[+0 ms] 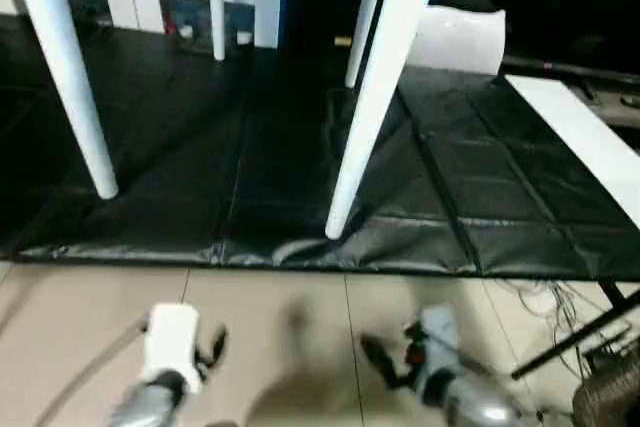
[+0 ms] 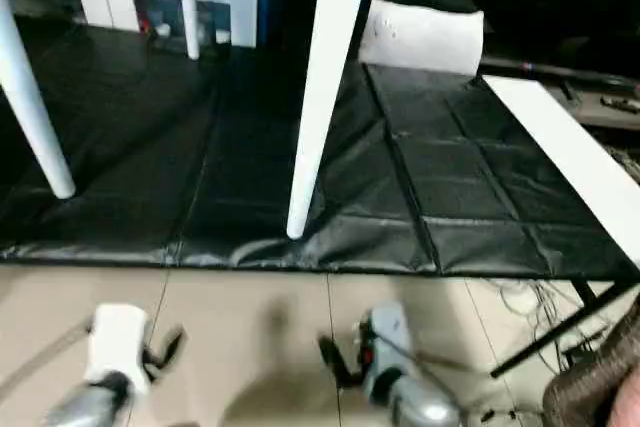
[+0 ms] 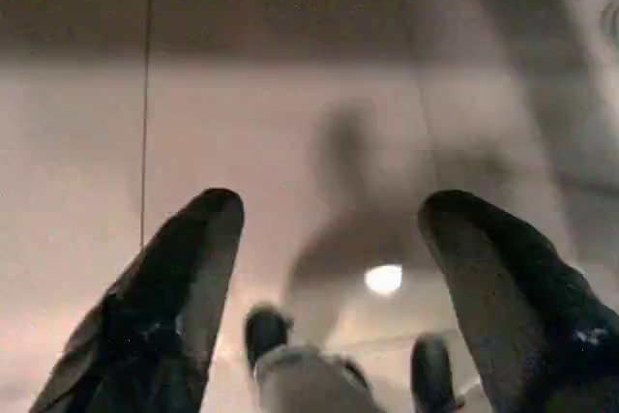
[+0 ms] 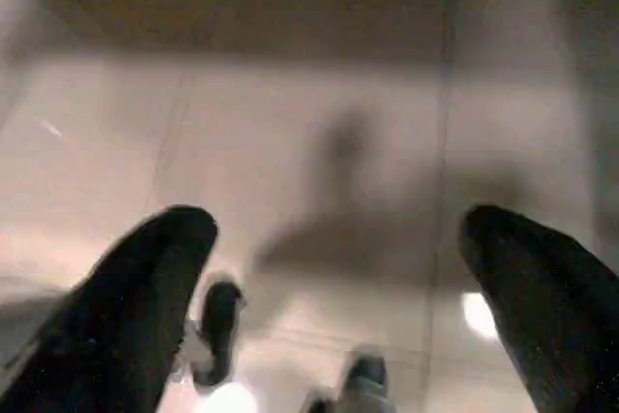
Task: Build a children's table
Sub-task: Flip table
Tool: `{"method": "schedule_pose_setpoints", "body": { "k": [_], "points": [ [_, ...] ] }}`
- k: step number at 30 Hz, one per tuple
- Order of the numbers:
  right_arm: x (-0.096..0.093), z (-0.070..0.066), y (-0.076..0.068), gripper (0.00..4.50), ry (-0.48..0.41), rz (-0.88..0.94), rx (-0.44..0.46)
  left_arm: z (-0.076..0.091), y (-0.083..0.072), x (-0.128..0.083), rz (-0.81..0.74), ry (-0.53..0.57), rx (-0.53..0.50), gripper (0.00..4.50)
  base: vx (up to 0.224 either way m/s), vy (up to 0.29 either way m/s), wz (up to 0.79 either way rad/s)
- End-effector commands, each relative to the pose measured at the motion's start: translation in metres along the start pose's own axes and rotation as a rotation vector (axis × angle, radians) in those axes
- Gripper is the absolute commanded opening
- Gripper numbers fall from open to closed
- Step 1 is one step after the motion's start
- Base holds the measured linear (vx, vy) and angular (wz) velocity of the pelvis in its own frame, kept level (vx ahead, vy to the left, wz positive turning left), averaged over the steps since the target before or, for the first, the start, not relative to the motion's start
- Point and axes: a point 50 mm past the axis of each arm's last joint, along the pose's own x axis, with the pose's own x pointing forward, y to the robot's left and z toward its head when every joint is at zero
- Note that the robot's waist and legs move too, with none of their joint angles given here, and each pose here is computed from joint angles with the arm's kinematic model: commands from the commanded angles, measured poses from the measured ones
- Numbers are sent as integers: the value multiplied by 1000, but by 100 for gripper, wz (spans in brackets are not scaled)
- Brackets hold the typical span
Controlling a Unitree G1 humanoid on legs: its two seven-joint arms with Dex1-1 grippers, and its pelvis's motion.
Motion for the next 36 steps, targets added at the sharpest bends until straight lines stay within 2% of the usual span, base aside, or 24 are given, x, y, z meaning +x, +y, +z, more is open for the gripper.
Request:
{"method": "schedule_pose_setpoints", "body": {
  "k": [1,3,4,6,9,13,14,16,36],
  "points": [
    [5,-19,-13,450,127,-102,12,-13,-4,10,-1,66,-32,344,0,0,0],
    [7,-26,-17,450,180,-152,-2,-22,-5,15,6,131,-25,344,0,0,0],
    [8,-34,-19,450,234,-188,12,-34,-6,17,-3,203,2,344,0,0,0],
    [8,-41,-21,450,282,-222,48,-43,-7,17,-15,263,28,344,0,0,0],
    [7,-49,-24,450,345,-264,73,-49,-9,19,-24,315,30,344,0,0,0],
    [4,-58,-27,450,435,-296,99,-57,-15,20,-49,380,-27,344,0,0,0],
    [4,-60,-27,450,455,-284,113,-60,-17,20,-59,398,-10,344,0,0,0],
    [5,-60,-24,450,453,-250,129,-66,-19,19,-35,428,-18,344,0,0,0],
    [5,-60,-24,450,453,-250,129,-66,-19,19,-35,428,-18,344,0,0,0]
  ]
}}
